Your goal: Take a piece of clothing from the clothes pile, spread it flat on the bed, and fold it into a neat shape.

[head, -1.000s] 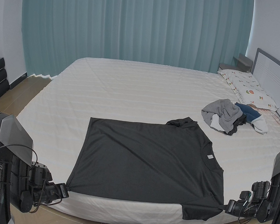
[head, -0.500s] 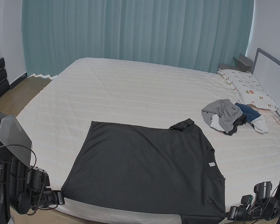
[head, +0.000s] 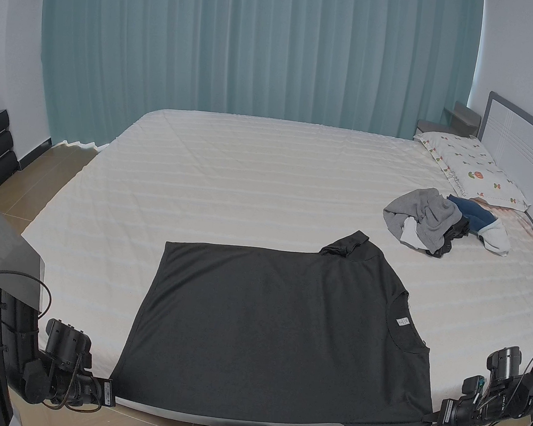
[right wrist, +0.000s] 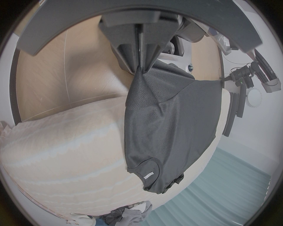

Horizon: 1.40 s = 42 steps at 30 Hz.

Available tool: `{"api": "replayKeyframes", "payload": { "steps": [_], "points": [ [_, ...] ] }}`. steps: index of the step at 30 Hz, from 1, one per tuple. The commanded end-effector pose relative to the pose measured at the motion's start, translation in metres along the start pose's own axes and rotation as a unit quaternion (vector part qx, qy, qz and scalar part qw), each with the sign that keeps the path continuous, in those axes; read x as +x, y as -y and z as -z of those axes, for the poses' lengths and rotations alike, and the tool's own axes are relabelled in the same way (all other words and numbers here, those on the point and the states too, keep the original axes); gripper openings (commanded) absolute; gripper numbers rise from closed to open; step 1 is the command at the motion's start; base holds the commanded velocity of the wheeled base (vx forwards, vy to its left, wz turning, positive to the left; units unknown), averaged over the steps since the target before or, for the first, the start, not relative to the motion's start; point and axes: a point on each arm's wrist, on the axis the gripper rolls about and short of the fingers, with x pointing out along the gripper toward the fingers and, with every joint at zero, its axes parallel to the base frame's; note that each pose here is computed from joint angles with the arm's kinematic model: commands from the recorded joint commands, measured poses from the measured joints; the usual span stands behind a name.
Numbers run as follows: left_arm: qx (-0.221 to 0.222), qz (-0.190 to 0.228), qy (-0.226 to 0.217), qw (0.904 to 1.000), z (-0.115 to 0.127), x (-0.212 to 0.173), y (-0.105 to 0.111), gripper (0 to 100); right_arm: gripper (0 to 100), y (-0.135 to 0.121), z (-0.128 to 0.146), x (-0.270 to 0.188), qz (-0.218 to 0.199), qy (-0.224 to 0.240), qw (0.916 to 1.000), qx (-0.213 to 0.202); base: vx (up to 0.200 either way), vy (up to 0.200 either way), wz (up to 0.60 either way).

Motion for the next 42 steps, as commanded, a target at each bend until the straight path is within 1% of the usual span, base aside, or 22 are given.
{"api": "replayKeyframes", "payload": {
  "steps": [1, 5, 8, 13, 16, 18, 19, 20, 21, 22, 23, 24, 26, 28, 31, 33, 35, 39, 42],
  "points": [
    [0.017, 0.004, 0.001, 0.9999, 0.001, -0.013, 0.000, 0, 0, -0.004, 0.003, -0.012, -0.002, 0.012, 0.9999, -0.008, 0.000, 0.000, 0.00],
    [0.018, 0.000, -0.010, 0.9998, 0.004, -0.015, 0.000, 0, 0, -0.006, 0.005, -0.017, -0.001, 0.009, 0.9999, -0.010, 0.000, 0.000, 0.00],
    [0.024, -0.001, -0.023, 0.9994, 0.006, -0.019, -0.001, 0, 0, -0.008, 0.009, -0.025, -0.001, 0.004, 0.9998, -0.021, 0.000, 0.000, 0.00],
    [0.024, 0.000, -0.019, 0.9995, 0.005, -0.024, 0.000, 0, 0, -0.009, 0.011, -0.028, -0.002, 0.000, 0.9997, -0.026, 0.000, 0.000, 0.00],
    [0.016, 0.008, 0.020, 0.9996, -0.005, -0.022, 0.002, 0, 0, -0.011, 0.005, -0.028, -0.010, 0.026, 0.9991, -0.033, 0.000, 0.000, 0.00],
    [-0.007, 0.019, 0.064, 0.9978, -0.016, -0.021, 0.003, 0, 0, -0.012, -0.001, -0.029, -0.019, 0.056, 0.9974, -0.041, 0.000, 0.000, 0.00],
    [-0.019, 0.023, 0.077, 0.9966, -0.019, -0.020, 0.005, 0, 0, -0.013, -0.003, -0.029, -0.023, 0.065, 0.9967, -0.042, 0.000, 0.000, 0.00],
    [-0.019, 0.023, 0.077, 0.9966, -0.019, -0.020, 0.005, 0, 0, -0.013, -0.003, -0.029, -0.023, 0.065, 0.9967, -0.042, 0.000, 0.000, 0.00],
    [-0.061, 0.040, 0.113, 0.9909, -0.032, -0.015, 0.009, 0, 0, -0.014, -0.010, -0.029, -0.030, 0.092, 0.9944, -0.043, 0.000, 0.000, 0.00],
    [-0.077, 0.046, 0.126, 0.9881, -0.037, -0.013, 0.011, 0, 0, -0.015, -0.013, -0.029, -0.033, 0.104, 0.9931, -0.042, 0.000, 0.000, 0.00],
    [-0.079, 0.047, 0.128, 0.9874, -0.038, -0.013, 0.011, 0, 0, -0.015, -0.014, -0.029, -0.034, 0.105, 0.9930, -0.042, 0.000, 0.000, 0.00],
    [-0.104, 0.058, 0.151, 0.9814, -0.046, -0.010, 0.013, 0, 0, -0.017, -0.020, -0.029, -0.038, 0.128, 0.9903, -0.040, 0.000, 0.000, 0.00],
    [-0.120, 0.069, 0.174, 0.9751, -0.053, -0.010, 0.015, 0, 0, -0.017, -0.025, -0.027, -0.041, 0.143, 0.9880, -0.039, 0.000, 0.000, 0.00],
    [-0.145, 0.088, 0.208, 0.9633, -0.065, -0.011, 0.018, 0, 0, -0.018, -0.032, -0.026, -0.046, 0.167, 0.9838, -0.045, 0.000, 0.000, 0.00],
    [-0.183, 0.102, 0.245, 0.9465, -0.077, -0.012, 0.022, 0, 0, -0.019, -0.041, -0.025, -0.053, 0.199, 0.9776, -0.044, 0.000, 0.000, 0.00],
    [-0.194, 0.107, 0.258, 0.9404, -0.080, -0.013, 0.025, 0, 0, -0.020, -0.046, -0.027, -0.059, 0.220, 0.9730, -0.039, 0.000, 0.000, 0.00],
    [-0.195, 0.108, 0.260, 0.9395, -0.080, -0.013, 0.025, 0, 0, -0.021, -0.047, -0.028, -0.064, 0.232, 0.9700, -0.033, 0.000, 0.000, 0.00],
    [-0.193, 0.104, 0.257, 0.9412, -0.078, -0.013, 0.024, 0, 0, -0.021, -0.047, -0.027, -0.064, 0.229, 0.9707, -0.033, 0.000, 0.000, 0.00],
    [-0.193, 0.107, 0.265, 0.9387, -0.080, -0.016, 0.025, 0, 0, -0.022, -0.047, -0.024, -0.066, 0.225, 0.9716, -0.032, 0.000, 0.000, 0.00]
  ]
}}
